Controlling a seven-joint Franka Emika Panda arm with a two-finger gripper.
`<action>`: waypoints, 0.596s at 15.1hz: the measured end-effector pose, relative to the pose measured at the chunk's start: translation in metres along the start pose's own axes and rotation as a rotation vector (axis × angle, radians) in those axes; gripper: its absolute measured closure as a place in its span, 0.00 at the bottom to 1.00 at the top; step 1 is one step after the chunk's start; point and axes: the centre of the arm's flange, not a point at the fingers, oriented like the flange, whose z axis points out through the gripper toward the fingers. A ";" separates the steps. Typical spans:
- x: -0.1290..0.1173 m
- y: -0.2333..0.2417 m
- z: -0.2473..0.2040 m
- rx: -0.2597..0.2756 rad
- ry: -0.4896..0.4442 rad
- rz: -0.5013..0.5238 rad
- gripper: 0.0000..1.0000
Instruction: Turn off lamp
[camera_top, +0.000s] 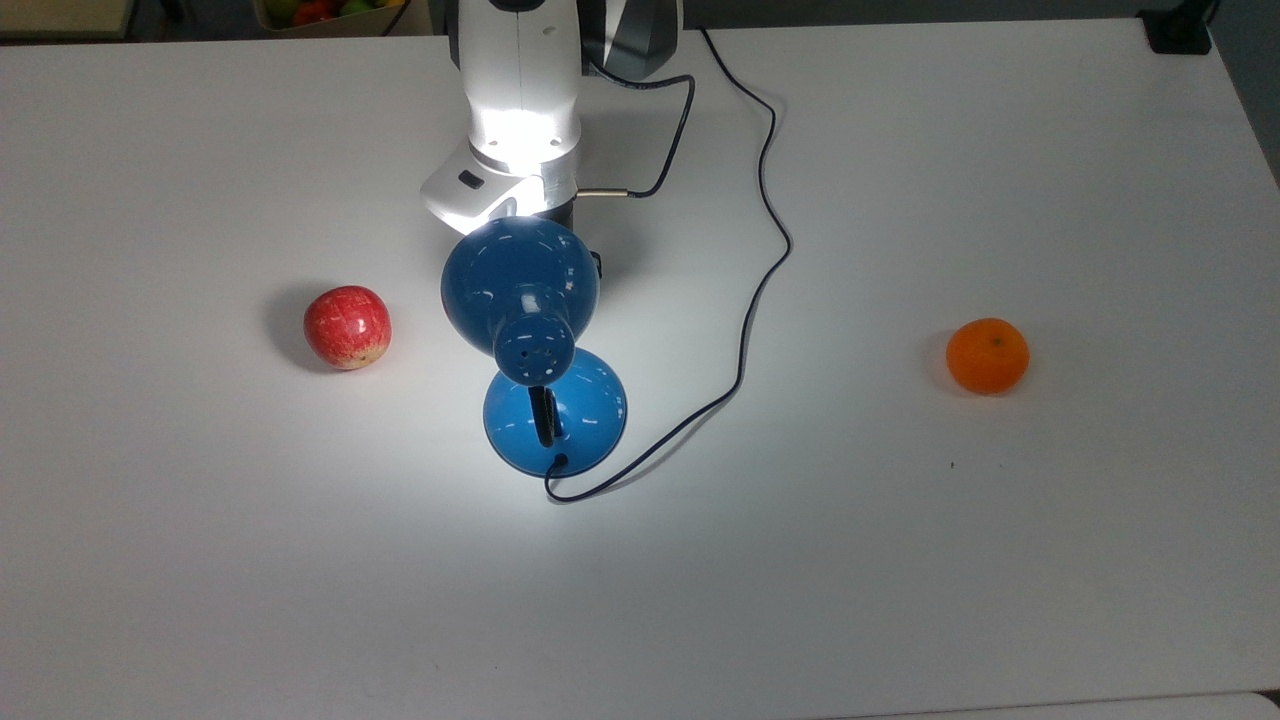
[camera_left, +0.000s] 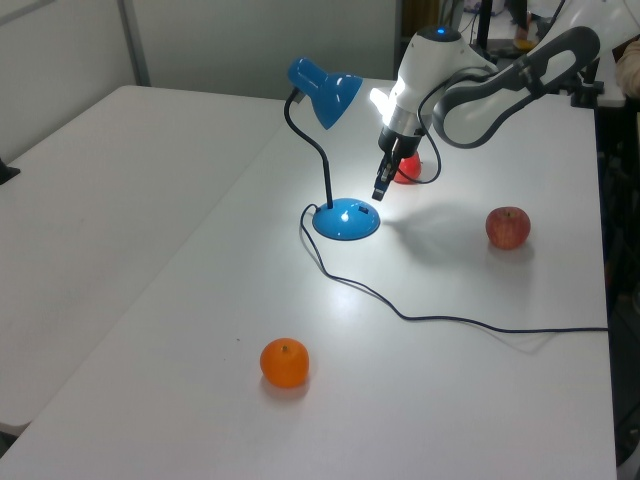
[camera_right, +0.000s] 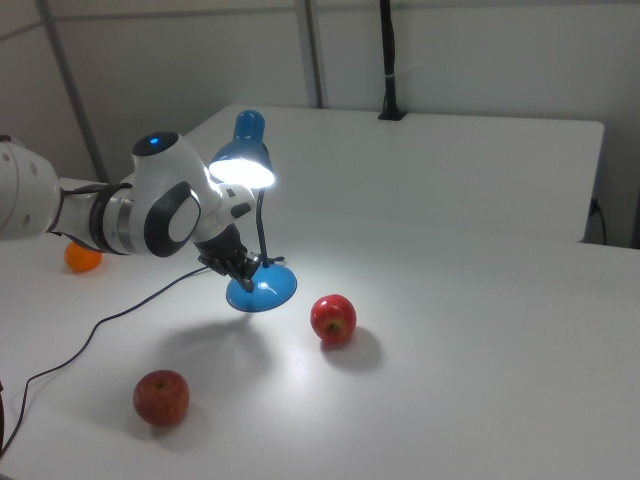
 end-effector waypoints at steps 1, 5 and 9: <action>0.000 -0.001 0.004 0.001 0.008 -0.001 0.99; 0.001 -0.011 0.014 0.010 0.035 -0.015 0.99; 0.000 -0.017 0.019 0.014 0.029 -0.024 0.99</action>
